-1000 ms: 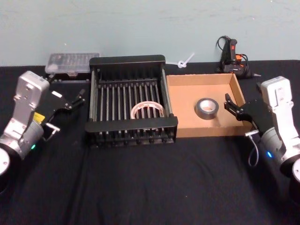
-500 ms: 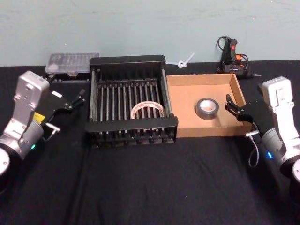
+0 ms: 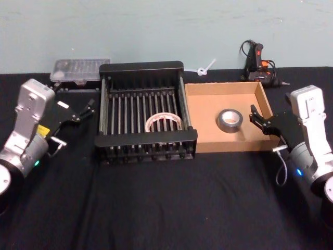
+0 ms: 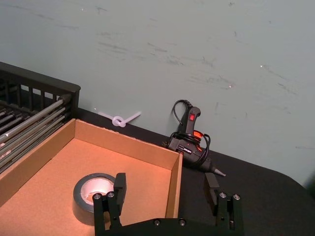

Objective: Pick up the white tape and place it into the black box , Pick up the silver tape and place it into the brown box.

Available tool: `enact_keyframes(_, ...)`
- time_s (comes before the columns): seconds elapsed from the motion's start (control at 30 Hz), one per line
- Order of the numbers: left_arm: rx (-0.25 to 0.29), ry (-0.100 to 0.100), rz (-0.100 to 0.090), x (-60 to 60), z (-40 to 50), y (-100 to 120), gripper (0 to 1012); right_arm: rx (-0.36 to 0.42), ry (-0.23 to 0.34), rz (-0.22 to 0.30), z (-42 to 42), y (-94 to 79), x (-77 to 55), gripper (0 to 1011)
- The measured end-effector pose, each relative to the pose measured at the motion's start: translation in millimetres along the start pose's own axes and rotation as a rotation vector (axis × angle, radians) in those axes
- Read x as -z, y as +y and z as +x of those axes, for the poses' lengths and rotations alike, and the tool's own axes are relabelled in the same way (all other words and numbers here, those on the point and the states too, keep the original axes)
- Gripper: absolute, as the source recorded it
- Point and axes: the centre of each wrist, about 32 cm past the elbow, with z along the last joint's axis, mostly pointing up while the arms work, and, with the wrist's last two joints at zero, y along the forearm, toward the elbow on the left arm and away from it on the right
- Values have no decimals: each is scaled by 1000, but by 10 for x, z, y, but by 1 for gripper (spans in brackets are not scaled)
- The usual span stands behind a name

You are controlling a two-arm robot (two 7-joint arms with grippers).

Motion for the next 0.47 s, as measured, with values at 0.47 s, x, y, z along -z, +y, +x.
enact_keyframes(0.47,0,0,0,0,0,0,1001,-1,-1,0,1,0,0,1002)
